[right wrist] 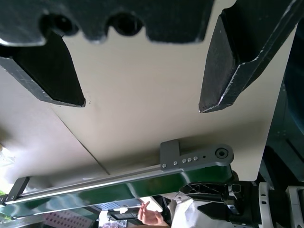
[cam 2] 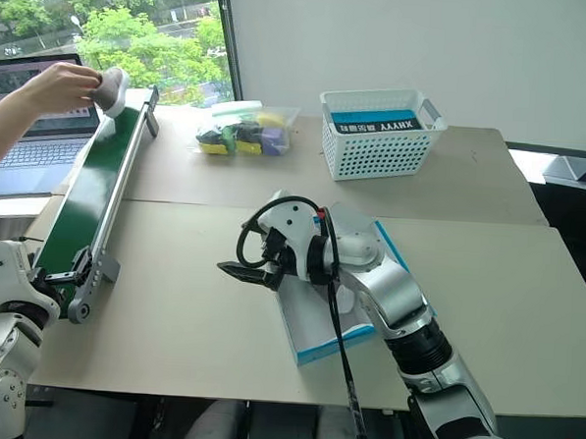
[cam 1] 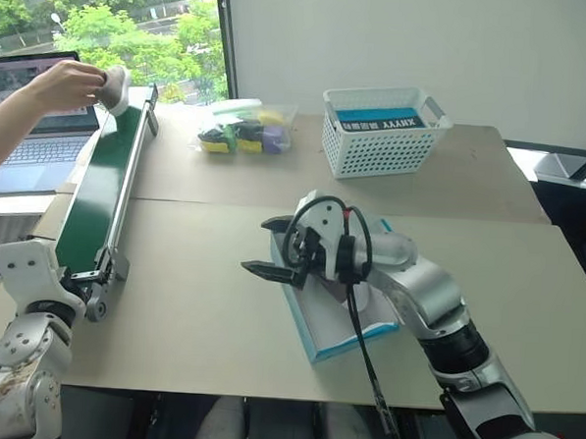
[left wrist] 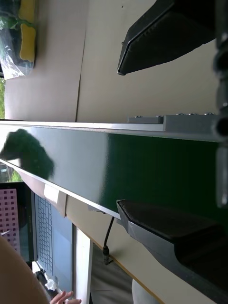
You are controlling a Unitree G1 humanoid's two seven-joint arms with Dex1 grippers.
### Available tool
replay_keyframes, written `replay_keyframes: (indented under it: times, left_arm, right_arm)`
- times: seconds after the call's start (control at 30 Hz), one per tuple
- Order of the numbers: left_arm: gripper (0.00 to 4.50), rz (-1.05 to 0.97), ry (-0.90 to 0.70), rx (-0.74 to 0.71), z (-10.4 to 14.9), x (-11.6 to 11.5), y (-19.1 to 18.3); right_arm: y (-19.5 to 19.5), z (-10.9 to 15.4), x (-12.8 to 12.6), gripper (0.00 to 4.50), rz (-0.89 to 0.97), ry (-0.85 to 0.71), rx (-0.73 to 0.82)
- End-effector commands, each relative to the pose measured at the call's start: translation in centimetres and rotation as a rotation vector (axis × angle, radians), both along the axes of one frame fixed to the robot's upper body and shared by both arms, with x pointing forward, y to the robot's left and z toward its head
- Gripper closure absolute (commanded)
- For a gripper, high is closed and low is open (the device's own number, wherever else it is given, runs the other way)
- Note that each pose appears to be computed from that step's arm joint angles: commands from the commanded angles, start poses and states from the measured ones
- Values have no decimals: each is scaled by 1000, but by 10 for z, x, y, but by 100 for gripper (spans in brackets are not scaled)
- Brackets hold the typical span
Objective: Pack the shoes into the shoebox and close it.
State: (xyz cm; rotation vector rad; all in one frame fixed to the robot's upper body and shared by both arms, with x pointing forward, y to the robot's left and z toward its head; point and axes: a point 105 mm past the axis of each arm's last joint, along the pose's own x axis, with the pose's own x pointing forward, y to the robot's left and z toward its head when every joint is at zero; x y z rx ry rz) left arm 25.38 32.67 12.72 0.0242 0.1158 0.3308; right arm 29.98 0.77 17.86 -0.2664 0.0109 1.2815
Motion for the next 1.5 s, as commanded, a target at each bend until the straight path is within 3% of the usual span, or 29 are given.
replay_keyframes:
  times: [0.03, 0.93, 1.13, 1.5]
  left_arm:
    - [0, 24, -28, 17, 10, 0, 5]
    - [0, 44, -18, 10, 0, 3, 13]
    - [0, 51, -22, 4, -2, 5, 16]
    - [0, 54, -23, 2, -4, 5, 16]
  right_arm:
    - [1, 17, -2, 1, -6, -37, 36]
    - [2, 16, -1, 1, -36, -41, 30]
    - [2, 4, -10, 1, 47, -183, -129]
    - [-2, -2, -16, 1, 115, -155, -150]
